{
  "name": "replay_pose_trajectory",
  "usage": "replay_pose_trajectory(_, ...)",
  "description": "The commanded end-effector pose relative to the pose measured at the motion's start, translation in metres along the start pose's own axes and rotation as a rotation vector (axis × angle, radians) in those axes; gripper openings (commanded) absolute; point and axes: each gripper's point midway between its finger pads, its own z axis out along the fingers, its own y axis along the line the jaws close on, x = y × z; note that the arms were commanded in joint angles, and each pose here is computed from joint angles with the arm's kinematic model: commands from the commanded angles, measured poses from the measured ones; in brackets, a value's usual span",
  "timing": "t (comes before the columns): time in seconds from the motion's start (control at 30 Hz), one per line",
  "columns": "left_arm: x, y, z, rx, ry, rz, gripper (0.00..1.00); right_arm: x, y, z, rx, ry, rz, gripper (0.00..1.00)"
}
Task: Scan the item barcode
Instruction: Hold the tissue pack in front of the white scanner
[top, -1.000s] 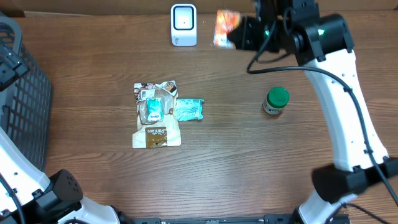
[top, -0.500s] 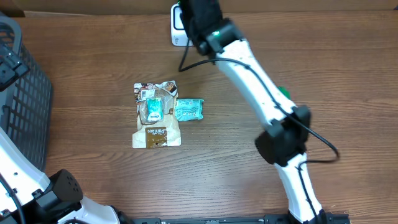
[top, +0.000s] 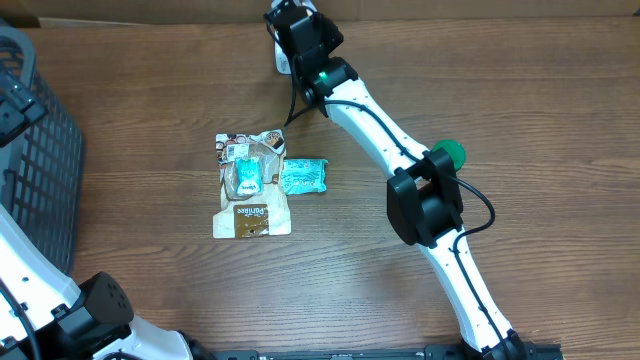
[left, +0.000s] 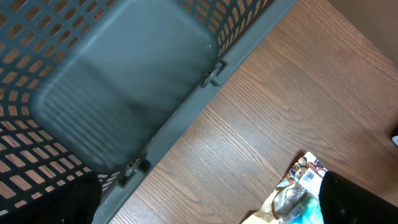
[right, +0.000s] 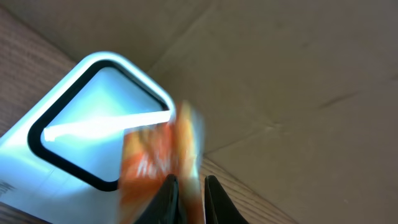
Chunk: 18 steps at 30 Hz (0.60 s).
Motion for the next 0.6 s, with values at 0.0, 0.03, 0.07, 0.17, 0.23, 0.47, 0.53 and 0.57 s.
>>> replay_pose_trajectory(0.0,0.001,0.0,-0.001,0.001,-0.001,-0.01,1.0,-0.005,0.002,0.001,-0.012,-0.026,-0.034,0.12)
replay_pose_trajectory(0.03,0.001,0.0,-0.001,0.001,-0.001,-0.01,1.0,-0.006,0.003,0.001,-0.019,-0.031,-0.034,0.12)
replay_pose_trajectory(0.07,0.001,0.0,-0.001,0.001,-0.001,-0.01,1.0,-0.007,0.003,0.001,-0.019,-0.036,-0.031,0.12)
replay_pose_trajectory(0.17,0.001,0.0,-0.001,0.001,-0.001,-0.01,1.0,-0.009,0.002,0.001,-0.016,-0.043,-0.026,0.12)
replay_pose_trajectory(0.23,0.001,0.0,-0.001,0.001,-0.001,-0.01,1.0,-0.009,0.003,0.0,-0.017,-0.043,-0.027,0.11)
replay_pose_trajectory(0.47,0.001,0.0,-0.001,0.001,-0.001,-0.01,1.0,-0.001,-0.012,-0.006,0.056,0.009,0.31,0.1)
replay_pose_trajectory(0.53,0.001,0.0,-0.001,0.001,-0.001,-0.009,1.0,-0.003,-0.007,-0.01,-0.026,0.018,0.397,0.1)
replay_pose_trajectory(0.57,0.001,0.0,-0.001,0.001,-0.001,-0.009,1.0,-0.004,-0.008,-0.013,-0.059,0.024,0.451,0.1)
